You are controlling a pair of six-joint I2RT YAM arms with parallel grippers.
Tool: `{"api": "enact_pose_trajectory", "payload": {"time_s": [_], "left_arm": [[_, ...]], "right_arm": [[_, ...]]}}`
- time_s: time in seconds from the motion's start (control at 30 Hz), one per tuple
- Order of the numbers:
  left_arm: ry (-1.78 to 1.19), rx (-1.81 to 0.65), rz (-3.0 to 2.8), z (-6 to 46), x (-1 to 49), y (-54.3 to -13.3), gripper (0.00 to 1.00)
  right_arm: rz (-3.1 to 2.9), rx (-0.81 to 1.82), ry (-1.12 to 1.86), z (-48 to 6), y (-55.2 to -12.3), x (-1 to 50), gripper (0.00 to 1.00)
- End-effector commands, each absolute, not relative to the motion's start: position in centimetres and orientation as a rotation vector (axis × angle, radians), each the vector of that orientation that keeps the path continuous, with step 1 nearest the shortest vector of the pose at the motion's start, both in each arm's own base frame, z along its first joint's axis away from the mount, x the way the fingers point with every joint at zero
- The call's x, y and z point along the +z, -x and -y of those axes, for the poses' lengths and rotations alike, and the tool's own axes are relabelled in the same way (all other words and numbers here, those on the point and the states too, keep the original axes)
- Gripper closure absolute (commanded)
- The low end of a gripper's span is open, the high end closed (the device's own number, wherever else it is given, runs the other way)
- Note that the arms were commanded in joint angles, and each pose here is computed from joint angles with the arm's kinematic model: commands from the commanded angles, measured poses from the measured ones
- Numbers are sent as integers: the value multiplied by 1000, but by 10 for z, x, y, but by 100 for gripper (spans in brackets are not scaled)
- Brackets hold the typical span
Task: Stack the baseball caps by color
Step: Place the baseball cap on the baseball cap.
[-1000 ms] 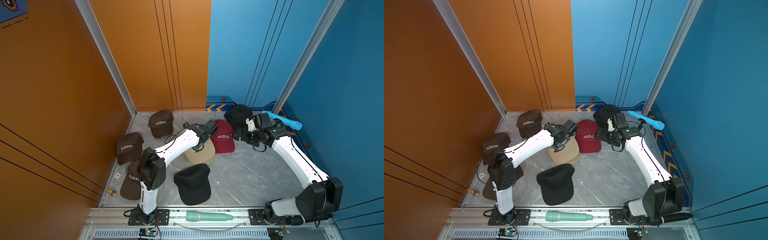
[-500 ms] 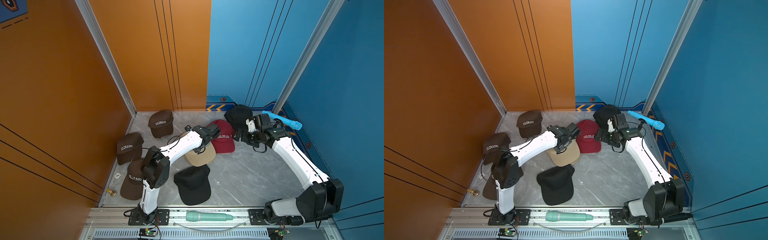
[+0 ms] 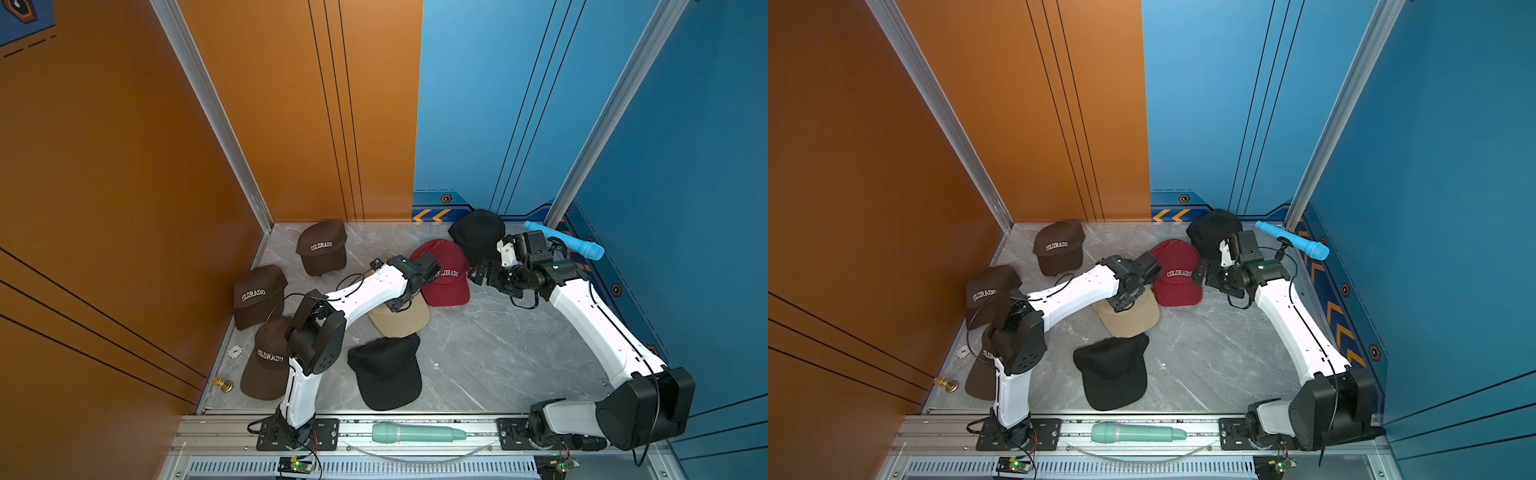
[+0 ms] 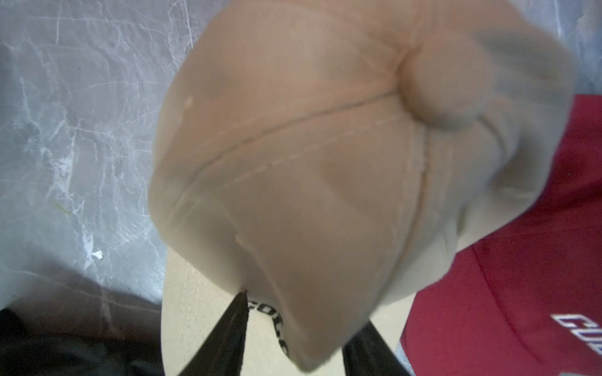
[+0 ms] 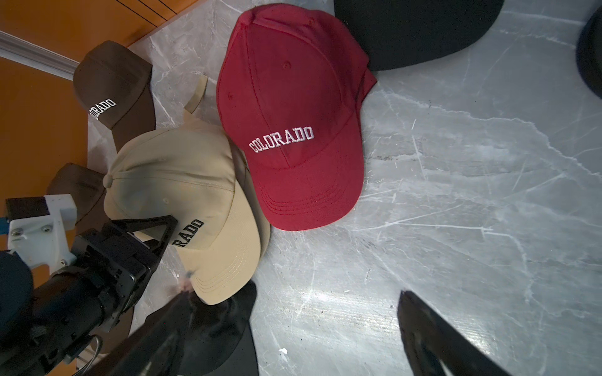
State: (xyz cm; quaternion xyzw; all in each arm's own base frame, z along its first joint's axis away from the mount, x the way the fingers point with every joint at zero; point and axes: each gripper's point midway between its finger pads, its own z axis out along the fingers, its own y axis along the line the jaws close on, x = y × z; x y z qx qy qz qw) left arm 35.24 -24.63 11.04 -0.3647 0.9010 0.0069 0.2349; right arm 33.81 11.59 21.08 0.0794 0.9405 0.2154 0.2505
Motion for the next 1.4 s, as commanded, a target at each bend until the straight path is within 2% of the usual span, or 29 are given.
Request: {"api": "enact_pose_trajectory", "payload": {"time_s": [0.0, 0.1, 0.23, 0.43, 1.03, 1.37], "left_arm": [[965, 15, -2503, 249, 118, -340, 53], [960, 17, -2504, 248, 118, -339, 54], [961, 39, -2523, 245, 111, -336, 62], [927, 74, -2534, 238, 105, -343, 64], [756, 77, -2558, 215, 108, -403, 66], [583, -35, -2544, 239, 146, -427, 65]], "right_arm": [[-2584, 586, -207, -114, -332, 206, 0], [-2581, 596, -209, -115, -334, 206, 0], [-2581, 603, -210, -117, -337, 206, 0], [-2578, 605, -216, -118, -343, 207, 0], [-2543, 579, -252, -125, -365, 219, 0], [-2502, 532, -273, -124, -372, 229, 0]]}}
